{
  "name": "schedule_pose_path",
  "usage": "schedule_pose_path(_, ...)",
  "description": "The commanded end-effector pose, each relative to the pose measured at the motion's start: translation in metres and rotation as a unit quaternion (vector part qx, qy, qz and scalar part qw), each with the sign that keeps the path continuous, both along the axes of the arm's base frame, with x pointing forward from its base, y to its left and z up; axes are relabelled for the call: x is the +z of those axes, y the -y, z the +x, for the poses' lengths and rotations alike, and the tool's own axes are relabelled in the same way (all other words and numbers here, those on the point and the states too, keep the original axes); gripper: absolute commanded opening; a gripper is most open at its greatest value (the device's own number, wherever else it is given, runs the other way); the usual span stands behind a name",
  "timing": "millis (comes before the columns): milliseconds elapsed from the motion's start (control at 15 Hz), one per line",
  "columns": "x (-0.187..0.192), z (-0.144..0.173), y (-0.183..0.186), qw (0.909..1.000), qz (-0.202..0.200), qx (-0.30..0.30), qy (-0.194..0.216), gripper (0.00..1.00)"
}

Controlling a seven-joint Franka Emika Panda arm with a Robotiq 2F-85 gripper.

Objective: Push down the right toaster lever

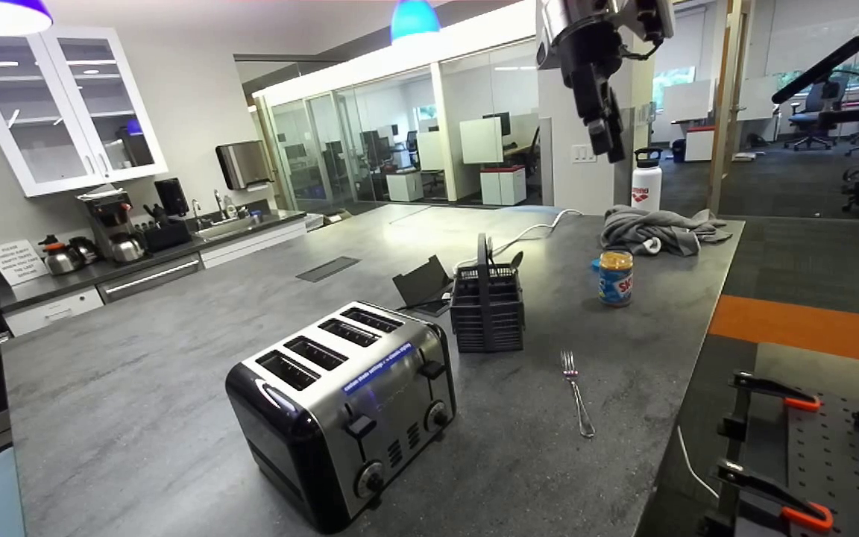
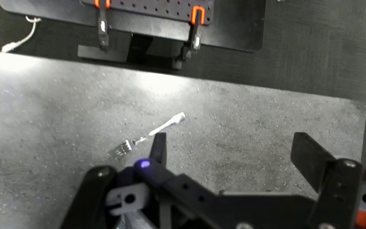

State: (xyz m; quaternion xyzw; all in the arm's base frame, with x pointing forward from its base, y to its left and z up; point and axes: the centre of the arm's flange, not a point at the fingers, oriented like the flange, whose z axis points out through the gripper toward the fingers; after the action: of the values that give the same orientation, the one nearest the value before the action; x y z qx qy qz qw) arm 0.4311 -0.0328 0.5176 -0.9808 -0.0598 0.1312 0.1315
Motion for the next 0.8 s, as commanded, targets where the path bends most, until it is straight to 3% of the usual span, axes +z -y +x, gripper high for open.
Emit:
schedule_pose_path(0, -0.036, 0.006, -0.085, 0.9973, -0.013, -0.002, 0.072, 1.00)
schedule_pose_path(333, -0.090, 0.034, -0.181, 0.9838, -0.068, -0.006, 0.166, 1.00)
schedule_pose_path(533, -0.119, 0.045, -0.219, 0.9800, -0.076, -0.016, 0.183, 1.00)
schedule_pose_path(733, -0.122, 0.035, -0.217, 0.9824, -0.068, -0.002, 0.174, 1.00)
